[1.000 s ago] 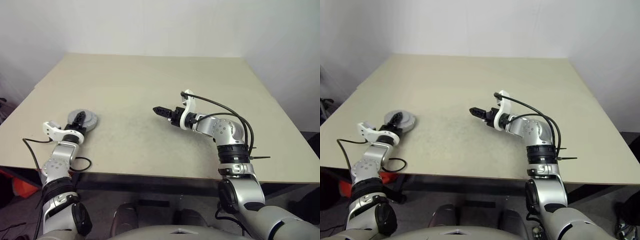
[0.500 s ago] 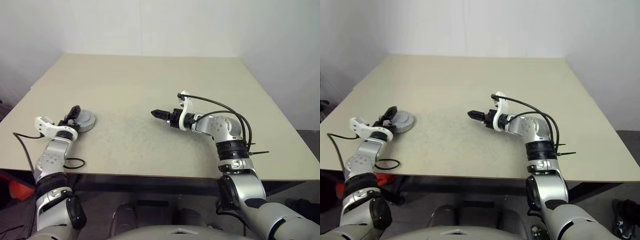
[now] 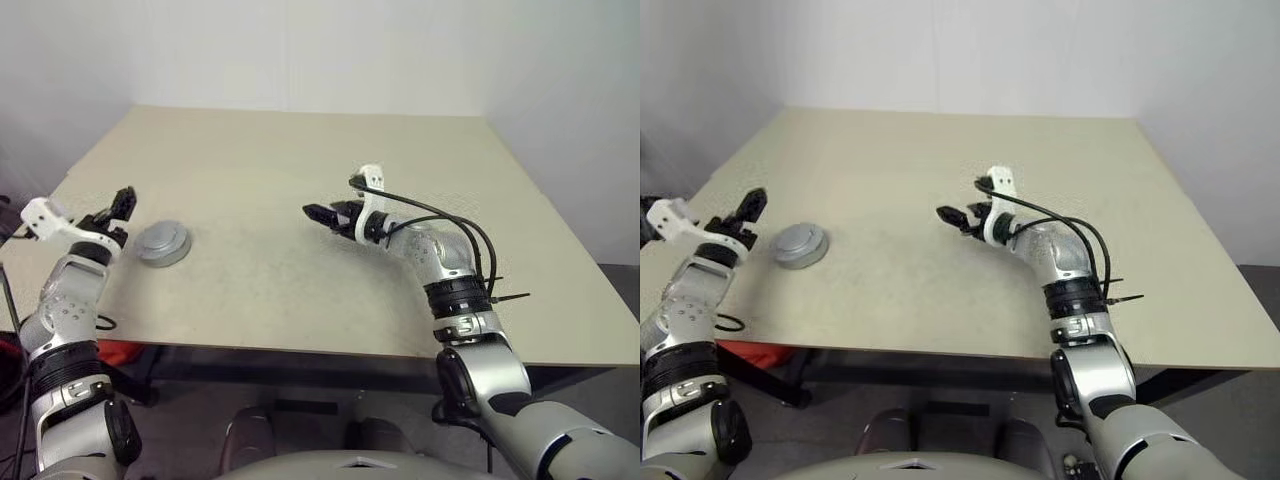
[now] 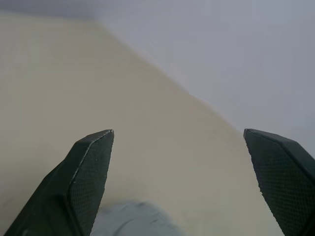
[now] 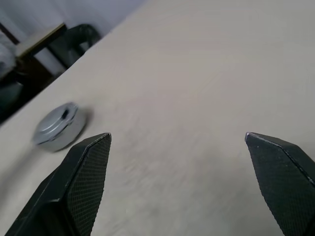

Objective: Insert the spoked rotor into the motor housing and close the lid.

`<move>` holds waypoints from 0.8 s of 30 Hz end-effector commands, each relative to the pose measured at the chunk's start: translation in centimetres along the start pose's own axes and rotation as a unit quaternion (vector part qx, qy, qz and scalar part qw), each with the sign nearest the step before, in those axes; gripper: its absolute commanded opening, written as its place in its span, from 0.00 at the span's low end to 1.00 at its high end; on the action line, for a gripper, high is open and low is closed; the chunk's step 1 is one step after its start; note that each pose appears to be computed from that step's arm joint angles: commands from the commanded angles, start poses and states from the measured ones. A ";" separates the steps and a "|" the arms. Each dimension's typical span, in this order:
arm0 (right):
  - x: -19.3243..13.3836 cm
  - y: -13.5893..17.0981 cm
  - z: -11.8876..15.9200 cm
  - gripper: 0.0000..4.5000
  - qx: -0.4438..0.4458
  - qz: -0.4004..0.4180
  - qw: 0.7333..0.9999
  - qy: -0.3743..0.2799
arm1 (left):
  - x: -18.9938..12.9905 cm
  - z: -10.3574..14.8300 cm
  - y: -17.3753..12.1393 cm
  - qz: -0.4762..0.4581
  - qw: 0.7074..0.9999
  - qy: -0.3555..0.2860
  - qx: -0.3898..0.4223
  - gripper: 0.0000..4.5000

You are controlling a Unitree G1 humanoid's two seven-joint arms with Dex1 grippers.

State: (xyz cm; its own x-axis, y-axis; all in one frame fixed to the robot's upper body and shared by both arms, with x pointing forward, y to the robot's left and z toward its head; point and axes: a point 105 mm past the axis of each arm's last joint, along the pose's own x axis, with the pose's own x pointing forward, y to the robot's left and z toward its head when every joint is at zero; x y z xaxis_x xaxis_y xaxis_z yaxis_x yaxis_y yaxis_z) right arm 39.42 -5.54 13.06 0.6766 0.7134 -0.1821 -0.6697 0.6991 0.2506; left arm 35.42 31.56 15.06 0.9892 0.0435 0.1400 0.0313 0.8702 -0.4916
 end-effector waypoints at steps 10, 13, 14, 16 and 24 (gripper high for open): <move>-4.8 -5.8 -0.5 1.00 -0.256 -0.060 0.964 0.035 | -1.0 -11.0 -14.1 -0.309 0.914 0.128 0.232 0.99; -5.4 -6.1 -0.5 1.00 -0.265 -0.059 0.962 0.040 | -1.5 -12.6 -15.2 -0.338 0.899 0.139 0.242 0.99; -5.6 -6.1 -0.5 1.00 -0.267 -0.058 0.961 0.041 | -1.5 -12.7 -15.6 -0.346 0.897 0.139 0.238 0.99; -6.1 -6.2 -0.4 1.00 -0.268 -0.060 0.961 0.040 | -1.6 -12.8 -16.0 -0.359 0.892 0.141 0.234 0.99; -6.6 -6.2 0.0 1.00 -0.269 -0.067 0.960 0.031 | -1.2 -12.4 -16.0 -0.378 0.883 0.147 0.237 0.99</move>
State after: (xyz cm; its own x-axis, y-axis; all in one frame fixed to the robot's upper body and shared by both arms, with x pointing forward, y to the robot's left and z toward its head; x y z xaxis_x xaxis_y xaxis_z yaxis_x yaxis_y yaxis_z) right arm 38.86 -14.31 10.41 0.7373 0.6051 -0.3004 -0.6735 0.6932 -0.2565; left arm 35.16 11.39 10.46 0.7120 -0.7013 -0.0344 0.7021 0.7114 0.0306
